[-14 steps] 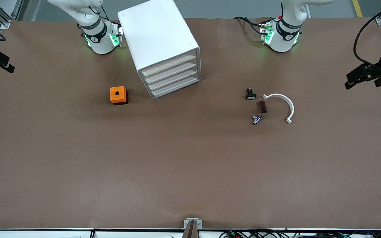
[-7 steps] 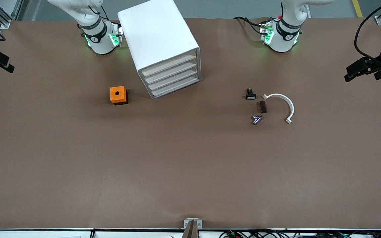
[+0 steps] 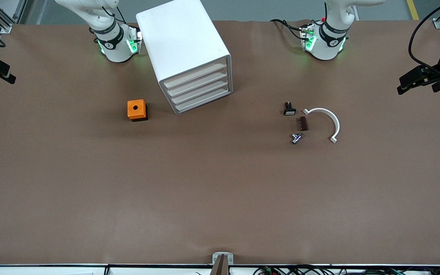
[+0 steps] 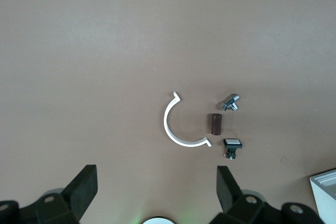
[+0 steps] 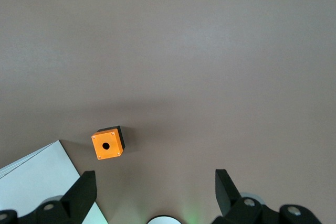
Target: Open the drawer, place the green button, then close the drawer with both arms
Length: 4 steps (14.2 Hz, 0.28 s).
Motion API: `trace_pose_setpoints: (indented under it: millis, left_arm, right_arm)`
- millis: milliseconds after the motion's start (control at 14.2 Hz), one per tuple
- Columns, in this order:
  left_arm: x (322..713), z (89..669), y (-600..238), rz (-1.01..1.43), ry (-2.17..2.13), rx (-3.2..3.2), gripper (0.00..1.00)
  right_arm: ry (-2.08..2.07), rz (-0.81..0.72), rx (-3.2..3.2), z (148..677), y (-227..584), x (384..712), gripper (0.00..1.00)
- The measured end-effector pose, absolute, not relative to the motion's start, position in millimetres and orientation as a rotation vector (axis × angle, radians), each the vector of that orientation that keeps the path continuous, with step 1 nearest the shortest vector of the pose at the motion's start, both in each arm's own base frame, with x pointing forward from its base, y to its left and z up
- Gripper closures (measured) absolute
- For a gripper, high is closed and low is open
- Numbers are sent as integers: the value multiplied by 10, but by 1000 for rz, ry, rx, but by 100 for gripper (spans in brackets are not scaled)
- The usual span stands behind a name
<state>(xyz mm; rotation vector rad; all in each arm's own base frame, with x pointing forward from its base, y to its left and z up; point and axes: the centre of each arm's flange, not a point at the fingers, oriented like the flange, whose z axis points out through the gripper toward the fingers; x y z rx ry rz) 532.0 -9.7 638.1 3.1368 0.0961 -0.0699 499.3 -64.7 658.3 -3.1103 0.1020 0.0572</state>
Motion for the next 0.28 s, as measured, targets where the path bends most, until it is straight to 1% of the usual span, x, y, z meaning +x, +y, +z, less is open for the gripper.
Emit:
trace_pose_setpoints:
  millis: [281]
  left_arm:
    - [5320, 6381, -100, -70, 96, 3136, 0]
  right_arm:
    - [94, 53, -3114, 6586, -620, 5000, 0]
